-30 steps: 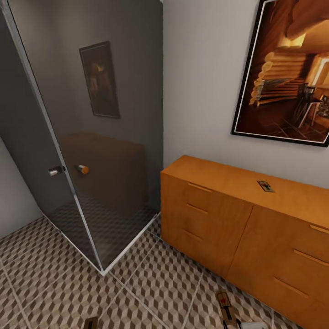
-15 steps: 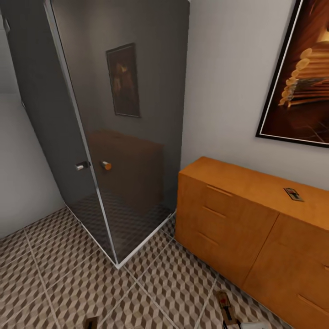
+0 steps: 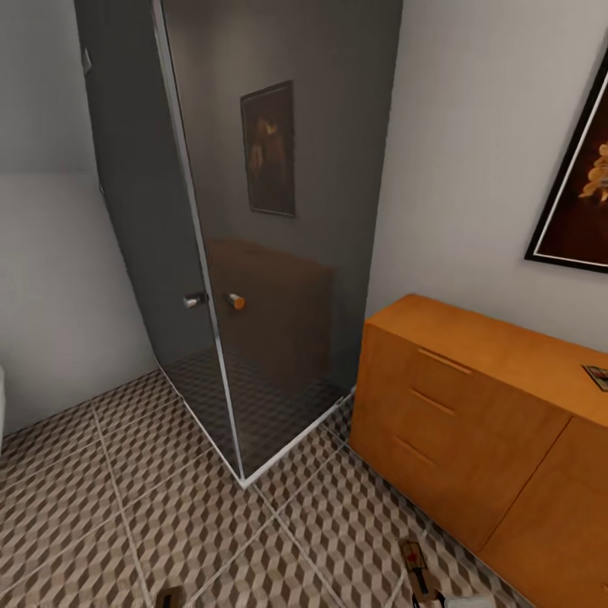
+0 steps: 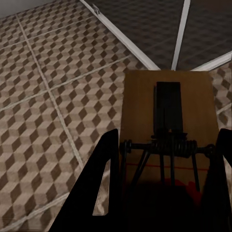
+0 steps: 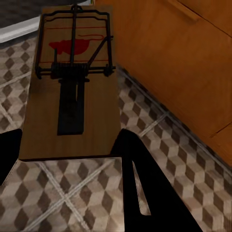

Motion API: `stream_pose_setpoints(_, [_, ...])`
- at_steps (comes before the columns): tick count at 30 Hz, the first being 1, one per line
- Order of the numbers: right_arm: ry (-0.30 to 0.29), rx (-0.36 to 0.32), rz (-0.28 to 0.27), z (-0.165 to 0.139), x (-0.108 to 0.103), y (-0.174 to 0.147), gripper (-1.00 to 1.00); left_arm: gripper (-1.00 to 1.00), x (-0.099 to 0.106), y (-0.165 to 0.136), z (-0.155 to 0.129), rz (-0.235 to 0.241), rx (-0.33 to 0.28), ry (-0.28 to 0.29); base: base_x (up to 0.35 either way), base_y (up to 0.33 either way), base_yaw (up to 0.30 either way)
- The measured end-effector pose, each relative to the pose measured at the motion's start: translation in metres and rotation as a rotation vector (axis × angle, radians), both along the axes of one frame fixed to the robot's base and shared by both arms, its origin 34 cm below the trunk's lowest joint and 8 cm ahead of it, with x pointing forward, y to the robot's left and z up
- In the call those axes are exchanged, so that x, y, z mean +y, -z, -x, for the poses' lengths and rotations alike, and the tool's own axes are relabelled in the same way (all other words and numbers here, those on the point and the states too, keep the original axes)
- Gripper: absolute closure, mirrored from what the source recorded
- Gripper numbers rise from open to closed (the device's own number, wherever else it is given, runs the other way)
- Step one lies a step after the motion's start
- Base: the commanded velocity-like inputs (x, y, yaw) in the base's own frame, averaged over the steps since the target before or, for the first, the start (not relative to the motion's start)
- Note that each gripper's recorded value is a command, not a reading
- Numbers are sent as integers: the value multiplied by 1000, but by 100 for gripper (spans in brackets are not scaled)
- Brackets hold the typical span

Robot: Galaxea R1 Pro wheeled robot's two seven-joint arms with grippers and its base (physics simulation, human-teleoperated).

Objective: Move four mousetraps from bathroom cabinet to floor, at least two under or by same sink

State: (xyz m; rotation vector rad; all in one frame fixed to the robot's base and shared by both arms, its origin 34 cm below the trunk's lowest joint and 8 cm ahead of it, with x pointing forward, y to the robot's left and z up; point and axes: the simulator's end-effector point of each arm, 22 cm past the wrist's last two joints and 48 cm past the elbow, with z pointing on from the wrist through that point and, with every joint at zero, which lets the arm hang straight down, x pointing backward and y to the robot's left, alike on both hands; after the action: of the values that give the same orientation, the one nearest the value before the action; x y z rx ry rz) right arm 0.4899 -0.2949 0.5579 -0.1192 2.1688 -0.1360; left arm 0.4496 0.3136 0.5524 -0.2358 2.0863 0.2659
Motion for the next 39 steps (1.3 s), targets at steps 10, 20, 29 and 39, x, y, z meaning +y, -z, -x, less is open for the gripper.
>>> stream_pose_setpoints(10, [-3,0,0,0,1,0,100,100,0,0,0,0,0,0,0,0,254])
stream_pose_setpoints(20, [-3,-1,0,0,1,0,100,100,0,0,0,0,0,0,0,0,254])
stream_pose_setpoints(29, [-5,0,0,0,1,0,100,100,0,0,0,0,0,0,0,0,254])
stream_pose_setpoints(39, [-5,5,-1,2,2,2,100,100,0,0,0,0,0,0,0,0,254])
